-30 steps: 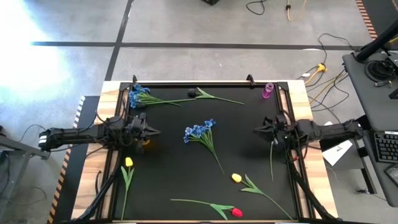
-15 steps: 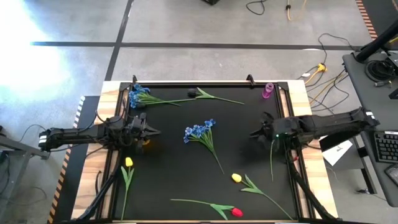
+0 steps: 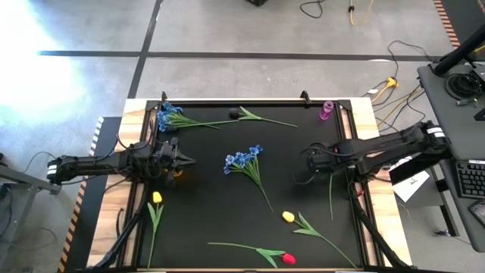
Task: Sort flowers into vase by color
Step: Put the top red flower into the purple vase
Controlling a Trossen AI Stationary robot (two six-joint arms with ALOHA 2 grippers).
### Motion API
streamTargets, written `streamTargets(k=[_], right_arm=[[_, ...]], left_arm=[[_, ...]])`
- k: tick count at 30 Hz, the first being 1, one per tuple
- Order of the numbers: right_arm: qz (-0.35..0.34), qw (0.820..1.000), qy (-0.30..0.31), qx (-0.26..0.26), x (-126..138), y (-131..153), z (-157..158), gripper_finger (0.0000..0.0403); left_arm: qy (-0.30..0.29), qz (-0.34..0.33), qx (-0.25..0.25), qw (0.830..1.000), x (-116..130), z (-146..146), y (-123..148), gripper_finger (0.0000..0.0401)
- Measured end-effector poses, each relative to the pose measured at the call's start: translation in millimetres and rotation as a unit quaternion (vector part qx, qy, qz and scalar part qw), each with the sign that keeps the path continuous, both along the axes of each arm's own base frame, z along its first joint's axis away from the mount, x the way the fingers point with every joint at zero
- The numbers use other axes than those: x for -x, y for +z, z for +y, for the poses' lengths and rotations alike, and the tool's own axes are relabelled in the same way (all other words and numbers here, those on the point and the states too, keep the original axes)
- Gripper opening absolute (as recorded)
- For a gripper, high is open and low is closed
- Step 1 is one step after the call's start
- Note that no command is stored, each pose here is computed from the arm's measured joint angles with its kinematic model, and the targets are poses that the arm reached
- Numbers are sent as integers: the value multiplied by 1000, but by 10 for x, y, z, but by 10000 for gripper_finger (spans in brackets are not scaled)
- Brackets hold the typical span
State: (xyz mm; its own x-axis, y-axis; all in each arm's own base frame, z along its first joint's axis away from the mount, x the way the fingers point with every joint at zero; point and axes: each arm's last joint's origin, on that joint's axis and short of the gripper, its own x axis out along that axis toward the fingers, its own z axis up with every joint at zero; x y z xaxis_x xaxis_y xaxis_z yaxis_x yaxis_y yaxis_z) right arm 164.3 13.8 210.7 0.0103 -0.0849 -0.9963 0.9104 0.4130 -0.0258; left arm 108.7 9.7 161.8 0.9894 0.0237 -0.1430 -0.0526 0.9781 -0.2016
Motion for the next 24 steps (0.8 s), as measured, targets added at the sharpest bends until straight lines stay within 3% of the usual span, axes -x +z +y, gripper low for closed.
streamTargets(k=[14, 19, 24], right_arm=[[29, 986, -160, 35, 141, -146, -477, 219], [45, 972, -228, 27, 197, -146, -649, 219], [49, 957, -285, -11, 263, -154, -817, 219]], left_arm=[[0, 0, -1, 1000, 0, 0, 1, 0], [18, -14, -123, 992, -3, 21, 42, 0], [32, -35, -138, 989, -7, 29, 86, 0]])
